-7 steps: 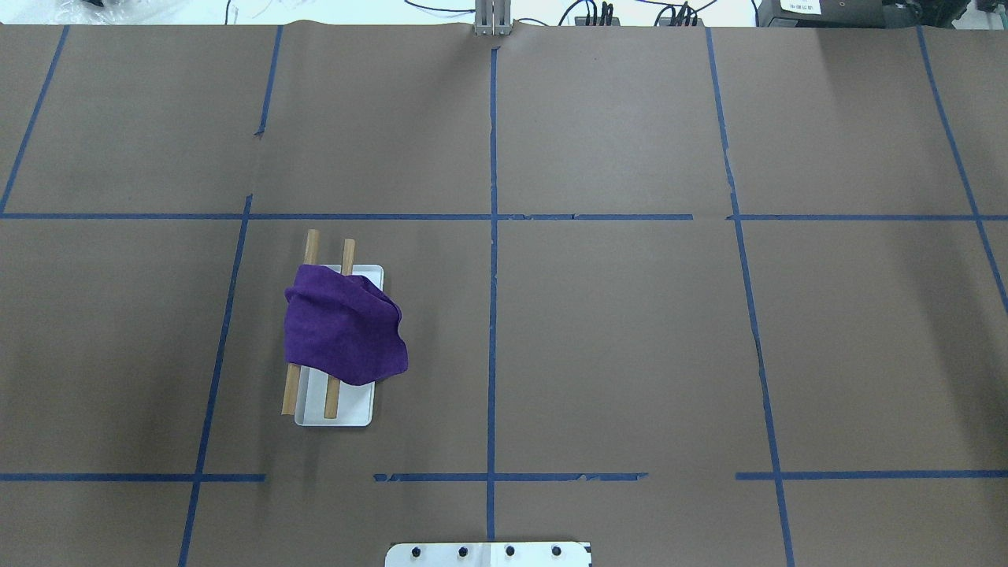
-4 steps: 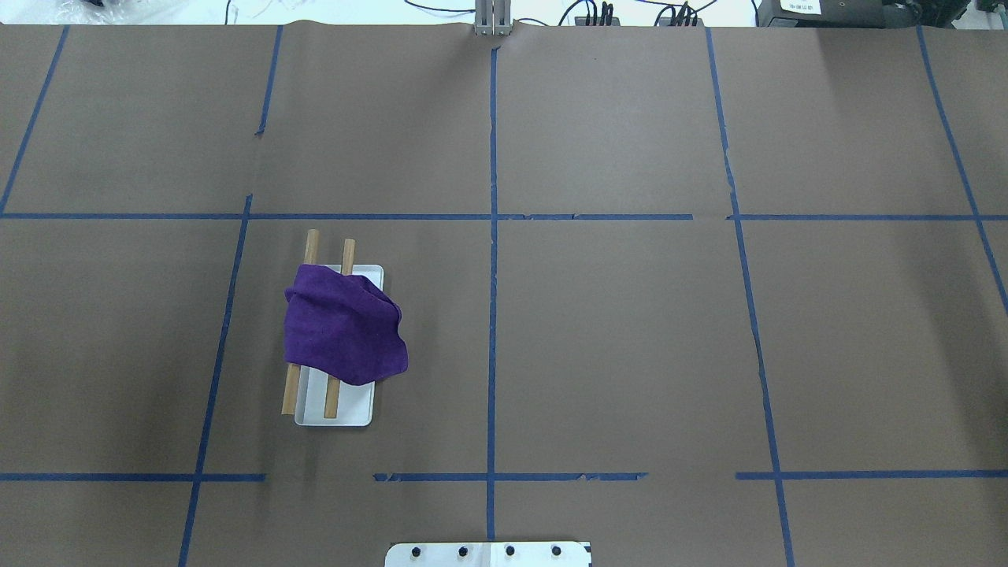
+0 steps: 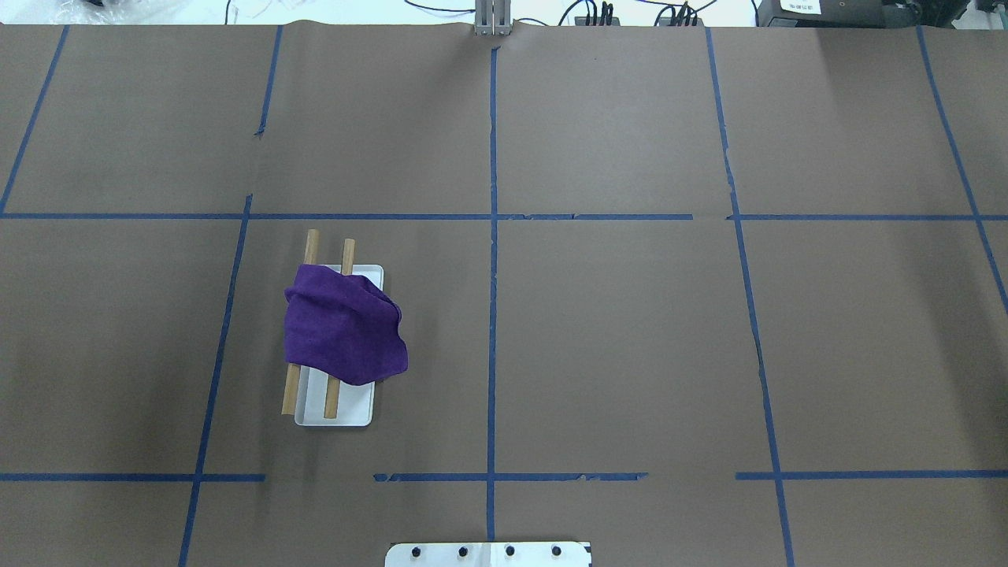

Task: Hang towel on rack

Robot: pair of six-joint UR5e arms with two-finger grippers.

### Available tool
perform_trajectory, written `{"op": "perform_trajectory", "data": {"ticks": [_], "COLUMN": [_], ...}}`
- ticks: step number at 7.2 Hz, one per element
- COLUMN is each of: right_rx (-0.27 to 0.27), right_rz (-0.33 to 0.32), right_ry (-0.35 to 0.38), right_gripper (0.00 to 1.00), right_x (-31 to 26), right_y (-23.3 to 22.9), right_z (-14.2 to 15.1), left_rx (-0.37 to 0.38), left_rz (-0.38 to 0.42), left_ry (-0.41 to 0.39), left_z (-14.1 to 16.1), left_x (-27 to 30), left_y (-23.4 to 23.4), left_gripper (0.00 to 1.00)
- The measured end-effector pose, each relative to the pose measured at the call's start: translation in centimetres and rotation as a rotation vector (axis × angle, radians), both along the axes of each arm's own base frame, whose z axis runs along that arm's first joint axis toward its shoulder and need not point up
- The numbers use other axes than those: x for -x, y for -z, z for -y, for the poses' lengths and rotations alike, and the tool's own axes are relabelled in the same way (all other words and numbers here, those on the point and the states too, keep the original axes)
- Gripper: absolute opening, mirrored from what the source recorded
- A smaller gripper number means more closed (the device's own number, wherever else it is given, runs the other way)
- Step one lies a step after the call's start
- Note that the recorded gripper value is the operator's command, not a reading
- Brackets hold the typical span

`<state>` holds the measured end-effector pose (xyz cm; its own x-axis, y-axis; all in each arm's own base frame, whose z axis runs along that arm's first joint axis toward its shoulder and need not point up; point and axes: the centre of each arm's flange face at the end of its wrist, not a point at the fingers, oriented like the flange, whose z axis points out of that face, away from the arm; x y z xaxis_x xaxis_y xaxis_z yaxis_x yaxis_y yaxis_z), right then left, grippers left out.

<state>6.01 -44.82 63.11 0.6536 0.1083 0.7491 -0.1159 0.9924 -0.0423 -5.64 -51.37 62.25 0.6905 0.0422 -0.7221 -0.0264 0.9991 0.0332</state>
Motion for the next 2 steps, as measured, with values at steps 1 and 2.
{"op": "perform_trajectory", "data": {"ticks": [1, 2], "right_rx": [-0.001, -0.002], "right_rz": [0.000, 0.000], "right_ry": [0.000, 0.000], "right_gripper": [1.00, 1.00], "right_x": [-0.01, -0.01], "right_y": [0.02, 0.07], "right_z": [0.00, 0.03], "left_rx": [-0.001, -0.001], "left_rz": [0.000, 0.000], "left_ry": [0.000, -0.001], "left_z": [0.02, 0.03], "left_x": [-0.01, -0.01], "left_y": [0.01, 0.02], "left_gripper": [1.00, 1.00]}}
